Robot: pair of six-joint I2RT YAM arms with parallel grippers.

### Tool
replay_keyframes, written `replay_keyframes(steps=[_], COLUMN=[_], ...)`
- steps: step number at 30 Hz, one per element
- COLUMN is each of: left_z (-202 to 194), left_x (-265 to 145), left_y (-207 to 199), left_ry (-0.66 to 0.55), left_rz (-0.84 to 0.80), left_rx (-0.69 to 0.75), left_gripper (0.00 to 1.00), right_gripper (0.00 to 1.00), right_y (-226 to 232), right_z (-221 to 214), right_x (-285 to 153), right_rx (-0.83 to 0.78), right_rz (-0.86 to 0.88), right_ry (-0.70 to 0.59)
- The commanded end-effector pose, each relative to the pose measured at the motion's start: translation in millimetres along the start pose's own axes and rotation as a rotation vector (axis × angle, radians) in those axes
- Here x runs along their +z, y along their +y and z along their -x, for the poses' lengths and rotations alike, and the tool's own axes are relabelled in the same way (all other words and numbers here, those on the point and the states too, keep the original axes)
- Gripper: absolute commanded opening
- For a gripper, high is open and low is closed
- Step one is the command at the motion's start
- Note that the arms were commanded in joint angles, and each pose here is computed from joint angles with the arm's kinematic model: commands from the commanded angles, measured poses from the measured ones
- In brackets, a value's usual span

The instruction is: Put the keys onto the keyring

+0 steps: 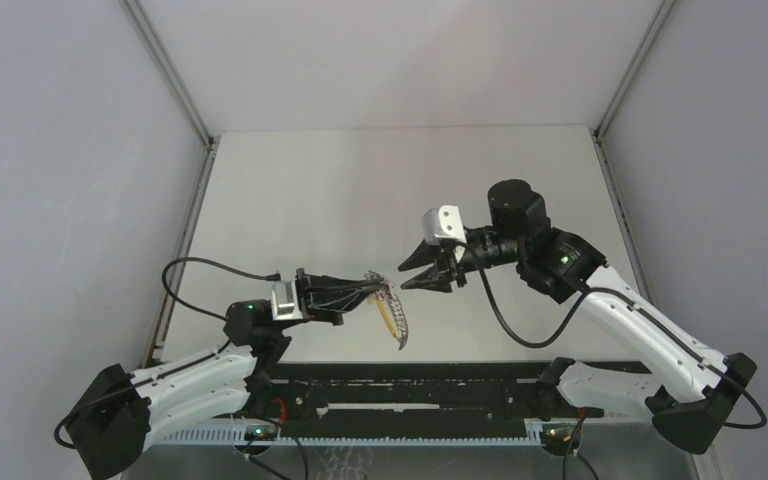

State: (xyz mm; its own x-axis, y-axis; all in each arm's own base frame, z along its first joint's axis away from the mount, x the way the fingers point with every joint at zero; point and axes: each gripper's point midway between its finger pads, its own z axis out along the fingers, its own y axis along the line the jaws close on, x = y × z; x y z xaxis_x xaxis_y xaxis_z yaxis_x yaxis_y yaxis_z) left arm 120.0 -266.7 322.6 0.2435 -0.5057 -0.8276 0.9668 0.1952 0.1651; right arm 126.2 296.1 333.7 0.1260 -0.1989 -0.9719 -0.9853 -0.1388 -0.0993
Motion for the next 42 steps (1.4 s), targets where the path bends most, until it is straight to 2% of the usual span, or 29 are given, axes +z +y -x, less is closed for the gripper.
replay_keyframes(steps=[1,11,19,23,26,28,30,36,39,42], left_z=[25.6,28.6,29.4,28.7,26.3,22.8,16.2,-17.0,-29.6,-30.7], left_x=[5.0,6.0,5.9,6.0,6.1,5.8,5.5,-6.0,-12.2,-12.5], left_y=[-5.5,-7.9,-7.8,-7.3,-6.2,-4.0,-2.3,11.0,14.6,16.0], left_ry=[-0.083,-0.088,-0.091,-0.089,-0.083,-0.075,-0.049,0.116,0.196,0.227], left_rz=[-0.034,-0.048,-0.046,-0.045,-0.039,-0.028,-0.02,0.061,0.084,0.088], left_rx=[0.034,0.034,0.033,0.032,0.026,0.018,0.005,-0.005,0.0,0.004], left_gripper=[0.0,0.01,0.0,0.0,0.0,0.0,0.03,0.26,0.32,0.36], right_gripper=[0.33,0.31,0.24,0.16,0.01,0.0,0.0,0.0,0.0,0.0], right_y=[-10.4,-2.8,0.6,1.3,-0.6,-5.0,-5.6,-11.6,-11.2,-10.8], right_z=[-2.8,-9.1,-11.8,-11.6,-10.3,-10.4,-18.1,-32.1,-46.7,-58.1], right_x=[10.7,27.6,32.4,31.5,29.2,26.6,23.5,-0.5,-7.1,-13.0], right_rx=[-0.126,-0.136,-0.124,-0.124,-0.123,-0.11,-0.087,-0.023,0.025,0.046], right_rz=[0.0,0.069,0.092,0.091,0.072,0.041,0.031,-0.062,-0.075,-0.097], right_ry=[0.002,0.006,0.01,0.011,0.015,0.035,0.079,0.291,0.426,0.582])
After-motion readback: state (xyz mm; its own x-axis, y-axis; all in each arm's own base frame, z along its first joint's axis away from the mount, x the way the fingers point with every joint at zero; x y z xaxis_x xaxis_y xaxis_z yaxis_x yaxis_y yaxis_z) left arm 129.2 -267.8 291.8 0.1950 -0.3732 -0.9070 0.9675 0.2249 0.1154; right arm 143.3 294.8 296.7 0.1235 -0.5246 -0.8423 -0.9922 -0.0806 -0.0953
